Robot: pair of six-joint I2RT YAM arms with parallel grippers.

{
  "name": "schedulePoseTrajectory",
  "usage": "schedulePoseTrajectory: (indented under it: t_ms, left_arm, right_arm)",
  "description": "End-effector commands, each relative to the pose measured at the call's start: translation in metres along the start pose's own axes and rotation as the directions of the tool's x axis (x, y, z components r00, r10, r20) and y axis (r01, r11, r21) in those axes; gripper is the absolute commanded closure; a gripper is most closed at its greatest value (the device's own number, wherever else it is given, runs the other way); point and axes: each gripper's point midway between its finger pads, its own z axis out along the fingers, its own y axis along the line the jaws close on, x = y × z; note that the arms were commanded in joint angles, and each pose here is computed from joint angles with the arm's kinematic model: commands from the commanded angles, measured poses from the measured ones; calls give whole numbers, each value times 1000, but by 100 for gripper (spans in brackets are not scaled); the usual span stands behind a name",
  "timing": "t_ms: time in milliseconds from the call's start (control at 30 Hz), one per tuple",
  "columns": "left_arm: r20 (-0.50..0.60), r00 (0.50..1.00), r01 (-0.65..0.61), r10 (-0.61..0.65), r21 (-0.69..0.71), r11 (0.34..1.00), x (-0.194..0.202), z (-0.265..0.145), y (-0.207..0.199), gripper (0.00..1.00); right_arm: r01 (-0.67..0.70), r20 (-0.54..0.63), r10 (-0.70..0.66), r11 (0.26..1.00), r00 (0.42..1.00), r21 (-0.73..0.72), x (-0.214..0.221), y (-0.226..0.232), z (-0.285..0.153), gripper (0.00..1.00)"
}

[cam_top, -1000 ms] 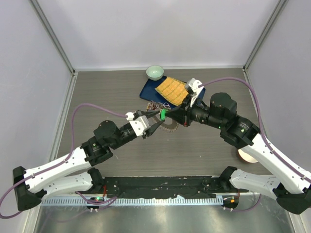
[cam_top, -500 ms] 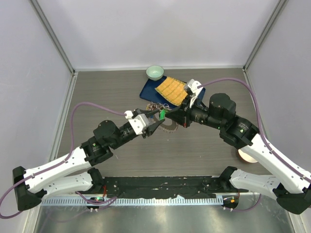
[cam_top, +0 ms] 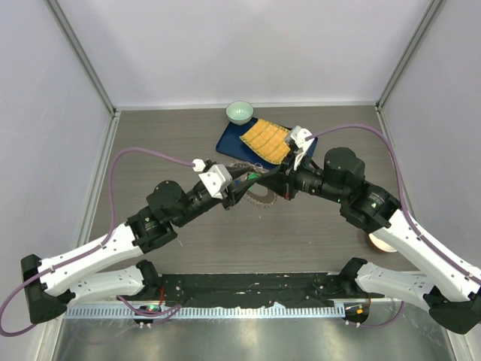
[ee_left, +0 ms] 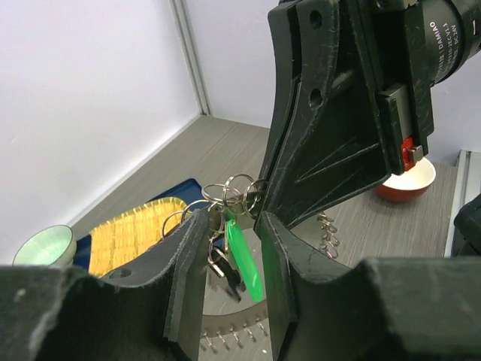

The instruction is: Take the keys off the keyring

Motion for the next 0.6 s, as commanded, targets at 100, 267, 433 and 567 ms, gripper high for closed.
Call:
schedulePoseTrajectory:
  t_ms: [100, 267, 433, 567]
  left_arm:
    - [17, 998, 65, -65, 1, 998, -13, -6, -1, 64]
    - [16, 998, 60, -60, 2, 998, -11, -8, -2, 65]
    - [4, 998, 69, -69, 5, 998, -7, -7, -3, 66]
    - [-6, 997, 75, -75, 18, 997, -3, -5, -7, 66]
  right_arm:
    - [48, 143, -47, 999, 989, -4, -38, 6, -9, 99]
    - [47, 144, -47, 999, 988, 5, -39, 5, -8, 99]
    - [39, 149, -39, 999, 988, 4, -41, 5, -8, 99]
    - [34, 153, -35, 999, 988, 9, -42, 4, -8, 99]
